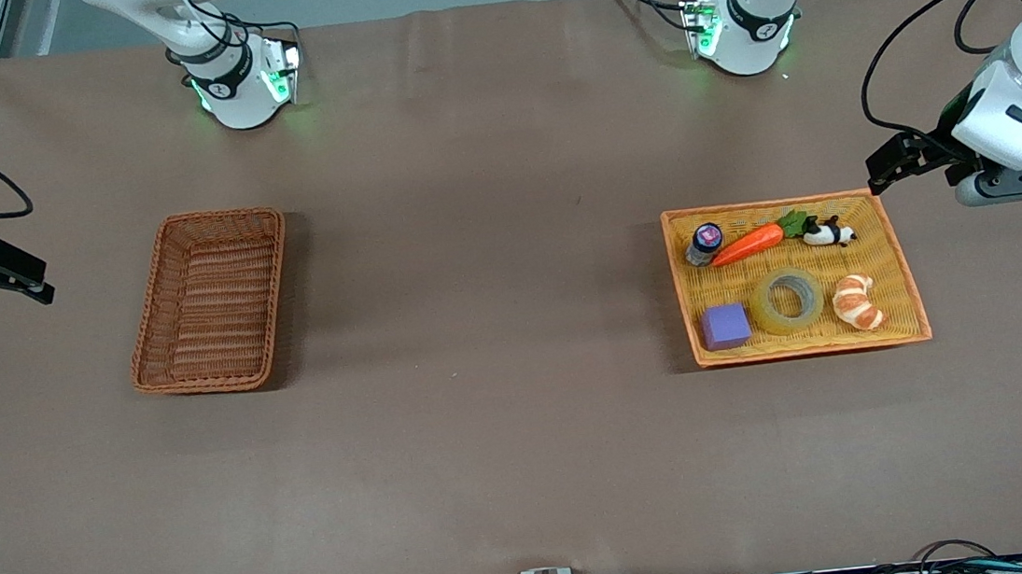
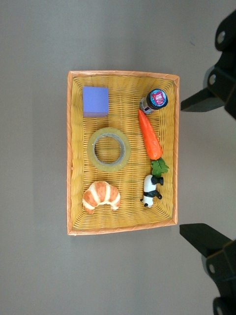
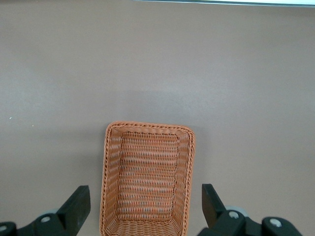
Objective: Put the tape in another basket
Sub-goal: 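Move the left gripper over the tray toward the yellow tape roll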
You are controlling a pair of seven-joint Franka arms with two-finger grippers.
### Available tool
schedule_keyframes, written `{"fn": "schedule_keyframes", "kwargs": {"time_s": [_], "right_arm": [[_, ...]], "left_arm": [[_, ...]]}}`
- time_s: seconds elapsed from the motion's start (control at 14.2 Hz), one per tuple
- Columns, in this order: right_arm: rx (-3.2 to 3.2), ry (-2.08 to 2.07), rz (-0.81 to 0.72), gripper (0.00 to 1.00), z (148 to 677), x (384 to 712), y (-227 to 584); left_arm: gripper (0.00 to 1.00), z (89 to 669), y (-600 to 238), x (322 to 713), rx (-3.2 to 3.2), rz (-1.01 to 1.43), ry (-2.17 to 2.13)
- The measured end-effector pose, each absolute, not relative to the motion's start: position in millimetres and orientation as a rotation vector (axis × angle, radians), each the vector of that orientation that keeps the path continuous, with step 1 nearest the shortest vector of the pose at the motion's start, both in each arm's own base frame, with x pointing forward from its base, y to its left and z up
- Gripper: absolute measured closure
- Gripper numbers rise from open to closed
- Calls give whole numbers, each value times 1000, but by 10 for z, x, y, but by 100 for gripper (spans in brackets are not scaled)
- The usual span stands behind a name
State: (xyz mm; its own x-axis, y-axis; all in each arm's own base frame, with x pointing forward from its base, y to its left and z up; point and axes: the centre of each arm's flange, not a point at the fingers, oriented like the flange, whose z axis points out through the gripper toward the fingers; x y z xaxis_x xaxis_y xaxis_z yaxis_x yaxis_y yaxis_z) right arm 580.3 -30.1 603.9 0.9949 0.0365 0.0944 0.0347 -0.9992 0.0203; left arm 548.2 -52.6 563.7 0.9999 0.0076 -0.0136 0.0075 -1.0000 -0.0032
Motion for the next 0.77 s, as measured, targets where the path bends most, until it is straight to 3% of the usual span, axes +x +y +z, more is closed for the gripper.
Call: {"fn": "schedule_keyframes", "kwargs": {"time_s": [0.77], "right_arm": [[3119, 53, 147, 0, 6037, 5803, -309]], "left_arm": [[0, 5654, -337, 5505, -3139, 17, -59]]}}
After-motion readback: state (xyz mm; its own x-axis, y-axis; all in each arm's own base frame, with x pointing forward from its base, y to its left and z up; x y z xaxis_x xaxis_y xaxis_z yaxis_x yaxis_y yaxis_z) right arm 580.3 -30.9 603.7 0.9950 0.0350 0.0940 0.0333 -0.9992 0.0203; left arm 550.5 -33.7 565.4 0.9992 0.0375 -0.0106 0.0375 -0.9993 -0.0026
